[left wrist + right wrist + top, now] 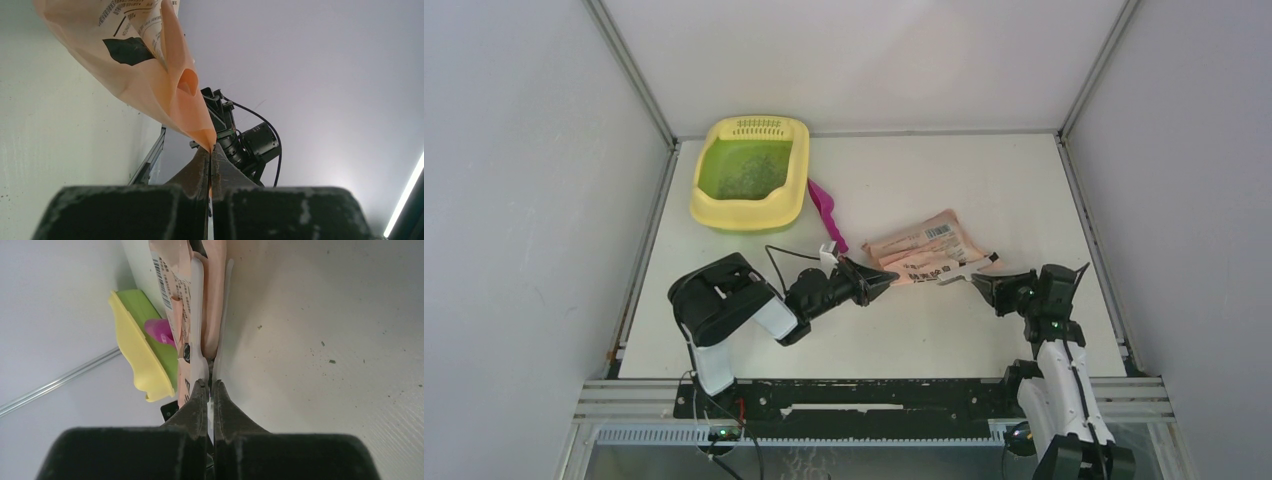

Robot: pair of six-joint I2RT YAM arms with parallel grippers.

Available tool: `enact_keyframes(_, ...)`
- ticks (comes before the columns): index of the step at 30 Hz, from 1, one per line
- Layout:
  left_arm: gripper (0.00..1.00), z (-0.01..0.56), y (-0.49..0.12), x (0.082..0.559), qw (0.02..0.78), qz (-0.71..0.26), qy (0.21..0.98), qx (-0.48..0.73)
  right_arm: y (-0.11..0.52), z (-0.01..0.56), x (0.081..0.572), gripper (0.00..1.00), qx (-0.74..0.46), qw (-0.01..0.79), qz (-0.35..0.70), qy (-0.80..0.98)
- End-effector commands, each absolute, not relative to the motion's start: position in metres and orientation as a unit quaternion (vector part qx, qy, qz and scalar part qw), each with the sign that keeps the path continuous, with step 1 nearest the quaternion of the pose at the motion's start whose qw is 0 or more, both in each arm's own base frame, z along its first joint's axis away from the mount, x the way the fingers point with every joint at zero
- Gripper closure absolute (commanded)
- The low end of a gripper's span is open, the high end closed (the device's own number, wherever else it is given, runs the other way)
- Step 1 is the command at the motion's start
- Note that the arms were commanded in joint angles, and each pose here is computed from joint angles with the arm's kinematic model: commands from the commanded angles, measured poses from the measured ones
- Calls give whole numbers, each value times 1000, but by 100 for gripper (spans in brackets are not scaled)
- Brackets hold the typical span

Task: Fill the litter box with clean litter
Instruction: Clamp the cat litter bag at the center of the board, then pick up the cat litter bag at the center of the board.

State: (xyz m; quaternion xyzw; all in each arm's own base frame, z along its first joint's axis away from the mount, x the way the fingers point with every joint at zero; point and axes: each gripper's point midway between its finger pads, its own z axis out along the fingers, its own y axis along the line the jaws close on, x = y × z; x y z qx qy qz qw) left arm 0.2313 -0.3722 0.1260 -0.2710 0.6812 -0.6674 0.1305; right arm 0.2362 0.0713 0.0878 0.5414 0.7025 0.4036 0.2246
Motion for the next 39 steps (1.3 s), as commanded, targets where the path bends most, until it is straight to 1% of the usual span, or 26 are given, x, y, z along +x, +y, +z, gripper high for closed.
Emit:
enact_keyframes(1, 100, 164, -377, 217, 124, -717, 646, -231, 69, 111, 255, 100, 514, 272, 415, 700)
enact_keyframes(12, 100, 167, -382, 215, 118, -721, 645, -226, 73, 112, 264, 100, 511, 280, 416, 698)
enact_keyframes(13, 100, 167, -382, 215, 118, -721, 644, -226, 73, 112, 264, 99, 510, 279, 418, 698)
enact_keyframes(14, 100, 167, -382, 214, 117, -721, 644, -225, 74, 112, 265, 93, 506, 279, 421, 699)
enact_keyframes(15, 100, 167, -382, 214, 116, -722, 644, -225, 76, 113, 266, 81, 504, 277, 423, 700)
enact_keyframes(16, 100, 167, -383, 214, 116, -722, 644, -225, 76, 112, 266, 72, 503, 275, 423, 702)
enact_keyframes(17, 100, 168, -382, 214, 116, -722, 644, -224, 77, 111, 266, 65, 502, 273, 423, 703)
enact_keyframes(19, 100, 168, -383, 213, 114, -723, 643, -224, 77, 109, 265, 54, 501, 272, 421, 705)
enact_keyframes(22, 100, 170, -383, 213, 113, -725, 642, -224, 78, 109, 265, 45, 497, 270, 423, 707)
enact_keyframes(30, 100, 185, -387, 212, 104, -739, 629, -215, 81, 106, 264, 42, 486, 250, 430, 719)
enact_keyframes(36, 100, 205, -375, 202, 97, -756, 612, -211, 62, 95, 256, 41, 497, 239, 417, 723)
enact_keyframes(39, 100, 210, -363, 195, 96, -758, 609, -211, 49, 94, 258, 40, 506, 248, 414, 715)
